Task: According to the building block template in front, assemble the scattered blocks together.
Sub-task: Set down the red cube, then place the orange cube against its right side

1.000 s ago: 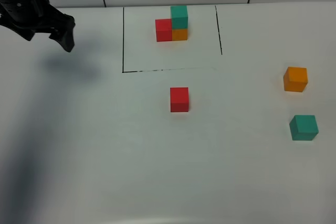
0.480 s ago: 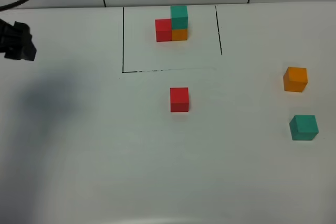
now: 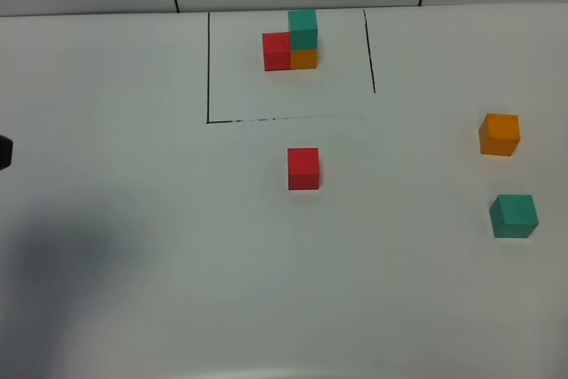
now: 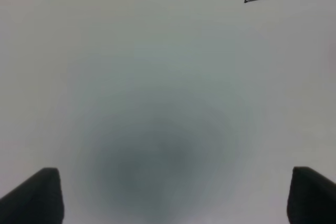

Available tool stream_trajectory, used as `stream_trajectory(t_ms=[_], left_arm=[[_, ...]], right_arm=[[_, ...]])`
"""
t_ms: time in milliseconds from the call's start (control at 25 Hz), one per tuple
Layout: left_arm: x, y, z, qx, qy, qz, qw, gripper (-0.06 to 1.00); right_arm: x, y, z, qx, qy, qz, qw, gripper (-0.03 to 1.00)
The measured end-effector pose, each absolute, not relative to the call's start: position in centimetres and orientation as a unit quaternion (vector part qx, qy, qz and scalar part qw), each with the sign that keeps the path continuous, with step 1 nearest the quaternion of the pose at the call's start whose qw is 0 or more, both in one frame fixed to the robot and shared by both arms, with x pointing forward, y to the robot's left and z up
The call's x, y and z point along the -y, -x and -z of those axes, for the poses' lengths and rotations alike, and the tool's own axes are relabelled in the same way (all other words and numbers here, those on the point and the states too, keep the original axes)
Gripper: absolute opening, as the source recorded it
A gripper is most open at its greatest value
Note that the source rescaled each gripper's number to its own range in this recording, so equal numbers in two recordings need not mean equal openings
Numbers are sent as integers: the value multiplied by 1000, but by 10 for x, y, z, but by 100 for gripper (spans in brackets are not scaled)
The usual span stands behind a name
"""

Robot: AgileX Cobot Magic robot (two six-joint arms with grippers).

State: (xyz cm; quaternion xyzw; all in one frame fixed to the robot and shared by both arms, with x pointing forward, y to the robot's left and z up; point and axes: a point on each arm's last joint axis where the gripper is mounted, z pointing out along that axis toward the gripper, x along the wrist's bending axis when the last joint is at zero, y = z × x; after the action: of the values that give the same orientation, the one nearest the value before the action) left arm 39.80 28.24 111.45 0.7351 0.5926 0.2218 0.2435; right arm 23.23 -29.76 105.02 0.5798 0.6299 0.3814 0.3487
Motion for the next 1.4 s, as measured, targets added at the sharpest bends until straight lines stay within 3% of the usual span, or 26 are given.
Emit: stream_trajectory(t_ms=[760,1400], left_arm=[[-287,-272,-1064,-575,-707,-243,333,74],[-290,-237,-1046,-561,-692,-268,367,67]], right_arm=[[297,-232,-1050,-630,-580,-382,348,75],[297,-232,-1050,-630,-580,-382,348,75]])
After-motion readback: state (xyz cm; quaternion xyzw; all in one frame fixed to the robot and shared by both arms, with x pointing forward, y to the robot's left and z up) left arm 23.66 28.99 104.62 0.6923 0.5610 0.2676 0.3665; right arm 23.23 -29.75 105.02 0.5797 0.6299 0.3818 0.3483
